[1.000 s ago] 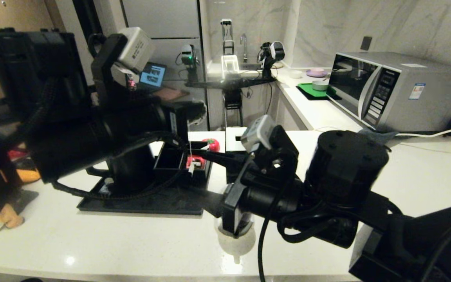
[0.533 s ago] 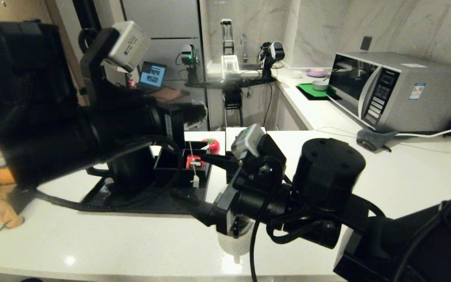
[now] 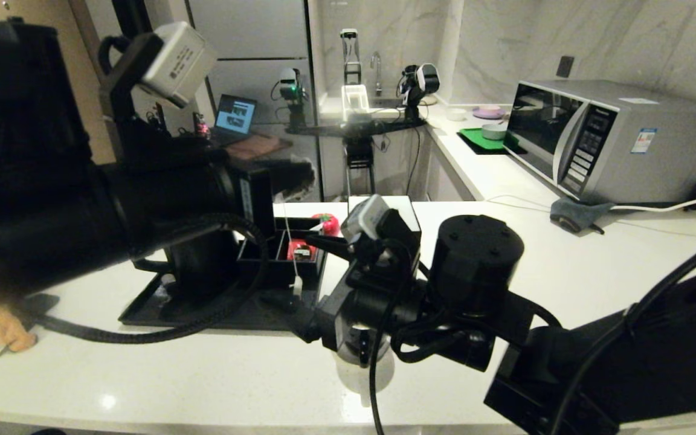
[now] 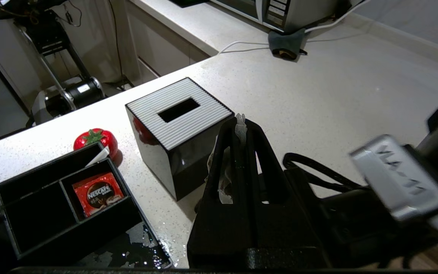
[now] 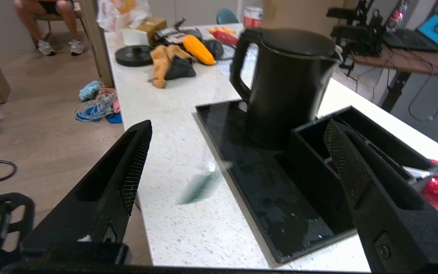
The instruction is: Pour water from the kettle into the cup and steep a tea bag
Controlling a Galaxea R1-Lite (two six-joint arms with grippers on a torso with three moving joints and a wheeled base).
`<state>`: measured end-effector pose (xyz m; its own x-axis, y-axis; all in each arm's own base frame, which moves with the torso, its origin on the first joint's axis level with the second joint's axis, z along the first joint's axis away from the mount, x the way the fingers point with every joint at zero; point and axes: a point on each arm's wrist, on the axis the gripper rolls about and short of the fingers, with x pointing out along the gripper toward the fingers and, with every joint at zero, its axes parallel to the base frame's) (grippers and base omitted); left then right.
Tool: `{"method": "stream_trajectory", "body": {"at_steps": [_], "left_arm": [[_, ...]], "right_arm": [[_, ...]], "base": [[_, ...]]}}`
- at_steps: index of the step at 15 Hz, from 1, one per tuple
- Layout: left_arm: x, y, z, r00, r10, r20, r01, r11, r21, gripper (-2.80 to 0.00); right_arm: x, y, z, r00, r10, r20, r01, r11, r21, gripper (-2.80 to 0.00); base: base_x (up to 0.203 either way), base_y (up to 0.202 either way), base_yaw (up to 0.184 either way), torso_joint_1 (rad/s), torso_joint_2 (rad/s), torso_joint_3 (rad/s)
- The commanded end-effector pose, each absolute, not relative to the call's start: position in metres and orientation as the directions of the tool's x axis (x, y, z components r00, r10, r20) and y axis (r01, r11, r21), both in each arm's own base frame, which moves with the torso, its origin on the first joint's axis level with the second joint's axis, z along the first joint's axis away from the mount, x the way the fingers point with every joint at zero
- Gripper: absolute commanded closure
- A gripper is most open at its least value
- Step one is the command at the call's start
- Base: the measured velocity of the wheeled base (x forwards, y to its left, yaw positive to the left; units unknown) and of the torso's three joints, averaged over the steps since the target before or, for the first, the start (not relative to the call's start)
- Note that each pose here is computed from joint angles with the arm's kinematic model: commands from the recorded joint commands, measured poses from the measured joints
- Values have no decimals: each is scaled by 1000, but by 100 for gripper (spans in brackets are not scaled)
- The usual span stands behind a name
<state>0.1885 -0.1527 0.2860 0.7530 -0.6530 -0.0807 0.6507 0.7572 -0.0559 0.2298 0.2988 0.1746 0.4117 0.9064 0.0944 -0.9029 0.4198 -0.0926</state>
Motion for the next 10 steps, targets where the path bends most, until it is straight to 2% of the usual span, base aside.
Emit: {"method": "stream_trajectory", "body": {"at_steps": [1, 10], "left_arm": [[186, -153, 286, 749, -658, -79, 656, 753, -56, 0], [186, -153, 283, 747, -659, -89, 656, 752, -57, 0]], "right_arm": [[235, 302, 171, 417, 904, 95, -900, 425, -95, -280], [246, 305, 168, 429, 894, 134, -896, 439, -62, -280]], "base": [[0, 0, 0, 0, 0, 0], [0, 0, 0, 0, 0, 0]]}}
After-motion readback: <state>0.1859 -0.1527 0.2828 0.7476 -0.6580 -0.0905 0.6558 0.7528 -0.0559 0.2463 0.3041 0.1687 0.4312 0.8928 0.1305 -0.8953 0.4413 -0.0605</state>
